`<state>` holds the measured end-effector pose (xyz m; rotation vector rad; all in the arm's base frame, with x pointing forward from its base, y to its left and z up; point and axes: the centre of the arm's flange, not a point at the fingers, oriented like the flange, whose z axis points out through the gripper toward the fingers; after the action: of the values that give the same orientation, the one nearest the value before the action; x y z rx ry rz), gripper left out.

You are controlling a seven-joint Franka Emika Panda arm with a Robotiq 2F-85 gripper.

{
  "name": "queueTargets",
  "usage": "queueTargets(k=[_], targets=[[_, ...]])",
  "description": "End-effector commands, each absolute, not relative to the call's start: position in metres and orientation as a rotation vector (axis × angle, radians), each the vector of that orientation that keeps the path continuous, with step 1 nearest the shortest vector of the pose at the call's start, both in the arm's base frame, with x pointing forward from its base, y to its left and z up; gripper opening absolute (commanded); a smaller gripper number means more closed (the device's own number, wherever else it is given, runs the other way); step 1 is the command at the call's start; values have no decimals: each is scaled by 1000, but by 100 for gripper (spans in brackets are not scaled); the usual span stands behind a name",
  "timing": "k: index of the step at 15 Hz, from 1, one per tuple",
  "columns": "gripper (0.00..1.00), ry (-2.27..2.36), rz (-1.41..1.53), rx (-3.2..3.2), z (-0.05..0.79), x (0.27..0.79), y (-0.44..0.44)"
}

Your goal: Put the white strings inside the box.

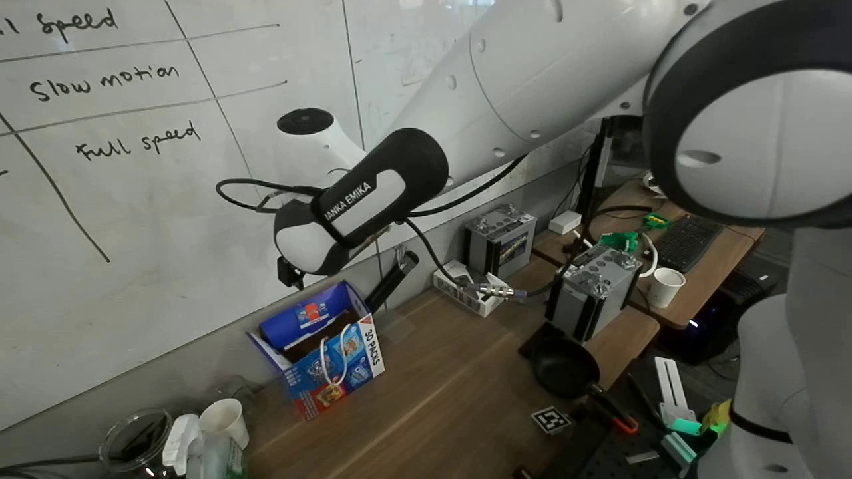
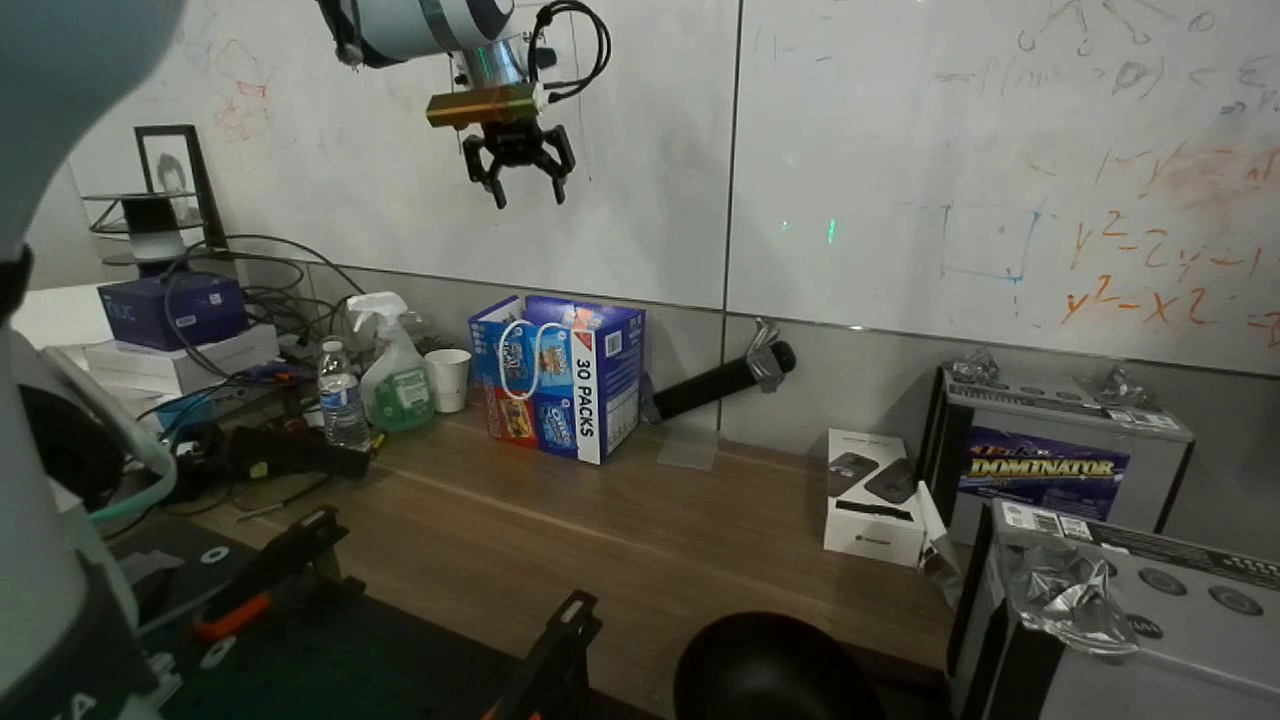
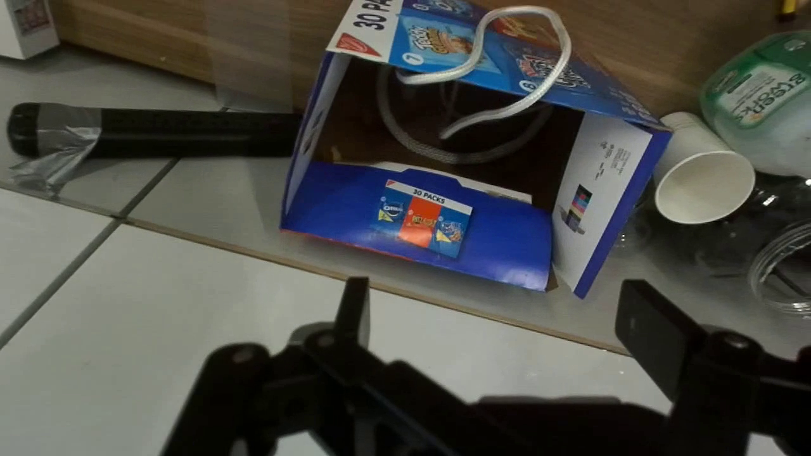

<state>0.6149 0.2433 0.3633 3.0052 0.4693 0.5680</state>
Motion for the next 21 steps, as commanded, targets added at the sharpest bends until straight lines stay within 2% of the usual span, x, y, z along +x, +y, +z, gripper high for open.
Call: queueTargets(k=[1,5,10,18,21], targets=[[100,478,553,3009,345,656,251],[100,400,483,2966,335,662,225],[100,313,267,2996,328,635,199],[100,361,-89,3146,266,553,212],[100,394,-85,3173,231,527,214]])
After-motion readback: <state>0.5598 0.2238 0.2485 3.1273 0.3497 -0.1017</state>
